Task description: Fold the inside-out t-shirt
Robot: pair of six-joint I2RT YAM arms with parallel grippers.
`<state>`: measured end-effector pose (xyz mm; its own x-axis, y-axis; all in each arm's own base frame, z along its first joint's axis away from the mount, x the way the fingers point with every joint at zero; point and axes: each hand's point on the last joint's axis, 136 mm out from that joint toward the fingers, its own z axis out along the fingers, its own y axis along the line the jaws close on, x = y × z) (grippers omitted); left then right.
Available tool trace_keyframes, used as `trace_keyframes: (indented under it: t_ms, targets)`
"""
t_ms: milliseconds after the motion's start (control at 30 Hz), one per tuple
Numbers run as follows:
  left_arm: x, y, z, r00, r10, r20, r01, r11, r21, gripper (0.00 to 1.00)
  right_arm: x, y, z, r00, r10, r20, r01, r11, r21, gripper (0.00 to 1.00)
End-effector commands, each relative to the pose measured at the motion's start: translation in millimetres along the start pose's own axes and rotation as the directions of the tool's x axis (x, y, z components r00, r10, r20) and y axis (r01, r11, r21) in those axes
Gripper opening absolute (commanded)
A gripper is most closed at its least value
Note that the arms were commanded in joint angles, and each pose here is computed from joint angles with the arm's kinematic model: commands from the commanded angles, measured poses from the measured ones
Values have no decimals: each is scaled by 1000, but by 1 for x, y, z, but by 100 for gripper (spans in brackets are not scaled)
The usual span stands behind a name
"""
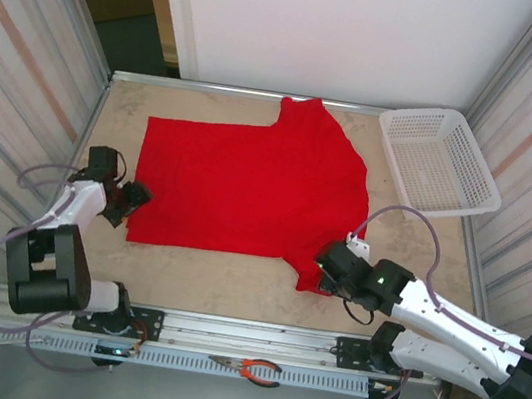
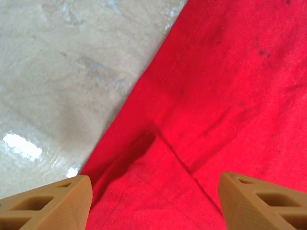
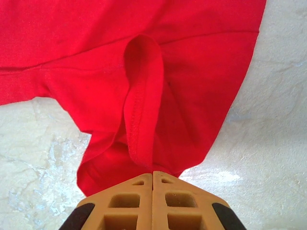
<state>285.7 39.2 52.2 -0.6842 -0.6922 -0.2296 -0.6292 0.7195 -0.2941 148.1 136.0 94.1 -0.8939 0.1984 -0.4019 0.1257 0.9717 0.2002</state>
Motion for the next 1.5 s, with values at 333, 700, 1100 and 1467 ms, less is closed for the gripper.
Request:
trace_keyframes:
  t_ms: [333, 700, 1100, 1467]
  targets:
    - [-20, -8, 23, 993, 111, -45, -113, 992, -56, 61, 7, -14, 8, 1000, 16, 3, -16, 1000, 18, 0]
    - [-9, -8, 40, 990, 110, -91, -116, 991, -66, 46, 7, -16, 10, 1000, 18, -3, -18, 999, 30, 11]
    - [-11, -10, 17, 993, 111, -37, -113, 992, -56, 0, -40, -13, -6, 995, 80, 61, -80, 997, -15, 35]
    - [-3, -13, -21, 995, 72, 66, -74, 997, 34, 0, -53, 28, 42, 994, 88, -64, -94, 992, -90, 38]
